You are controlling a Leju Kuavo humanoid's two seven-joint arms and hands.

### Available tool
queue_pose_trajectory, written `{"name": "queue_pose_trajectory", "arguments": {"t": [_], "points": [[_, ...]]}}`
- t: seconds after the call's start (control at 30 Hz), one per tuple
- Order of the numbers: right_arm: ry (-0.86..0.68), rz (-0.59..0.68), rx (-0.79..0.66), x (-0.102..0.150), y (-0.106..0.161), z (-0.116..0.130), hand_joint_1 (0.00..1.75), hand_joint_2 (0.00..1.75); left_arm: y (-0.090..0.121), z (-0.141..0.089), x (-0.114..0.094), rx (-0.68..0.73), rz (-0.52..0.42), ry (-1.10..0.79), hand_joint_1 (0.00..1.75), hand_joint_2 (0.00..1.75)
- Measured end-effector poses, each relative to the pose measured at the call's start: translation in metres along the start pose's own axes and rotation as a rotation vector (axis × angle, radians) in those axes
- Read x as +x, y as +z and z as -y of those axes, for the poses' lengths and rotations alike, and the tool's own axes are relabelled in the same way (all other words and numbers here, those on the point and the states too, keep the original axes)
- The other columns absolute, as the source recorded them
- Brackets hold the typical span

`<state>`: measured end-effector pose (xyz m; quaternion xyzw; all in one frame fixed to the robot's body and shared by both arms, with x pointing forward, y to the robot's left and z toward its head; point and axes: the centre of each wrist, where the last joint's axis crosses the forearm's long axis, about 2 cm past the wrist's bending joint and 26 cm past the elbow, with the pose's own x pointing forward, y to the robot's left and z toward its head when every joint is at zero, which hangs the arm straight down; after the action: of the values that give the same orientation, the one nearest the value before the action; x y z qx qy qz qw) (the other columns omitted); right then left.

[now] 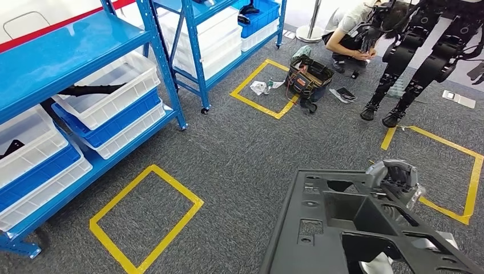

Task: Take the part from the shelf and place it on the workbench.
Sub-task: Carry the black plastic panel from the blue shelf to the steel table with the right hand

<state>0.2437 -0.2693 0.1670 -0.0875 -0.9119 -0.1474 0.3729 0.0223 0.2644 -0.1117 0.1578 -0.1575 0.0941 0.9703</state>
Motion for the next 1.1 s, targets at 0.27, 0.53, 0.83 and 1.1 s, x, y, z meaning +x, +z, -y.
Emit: {"name": "queue_pose_trajectory", "arguments": {"t": [0.27, 0.53, 0.83, 1.1], "points": [[0.004, -0.002, -0.005, 0.0, 0.001, 0.002, 1.75, 1.75, 0.0, 0.0, 0.001, 0.0, 0.001, 0.0, 0.0, 1.75], [0.008, 0.005, -0.008, 0.003, 0.001, 0.003, 1.75, 1.75, 0.0, 0.003, 0.003, -0.007, 0.004, 0.0, 0.0, 1.75], [-0.003, 0.024, -0.003, 0.001, -0.008, 0.003, 1.75, 1.75, 0.0, 0.003, 0.005, 0.006, -0.005, -0.005, 0.0, 1.75], [0.027, 0.016, -0.016, 0.0, -0.004, 0.009, 1.75, 1.75, -0.001, 0.004, 0.007, -0.001, -0.001, -0.01, 0.0, 1.75]]}}
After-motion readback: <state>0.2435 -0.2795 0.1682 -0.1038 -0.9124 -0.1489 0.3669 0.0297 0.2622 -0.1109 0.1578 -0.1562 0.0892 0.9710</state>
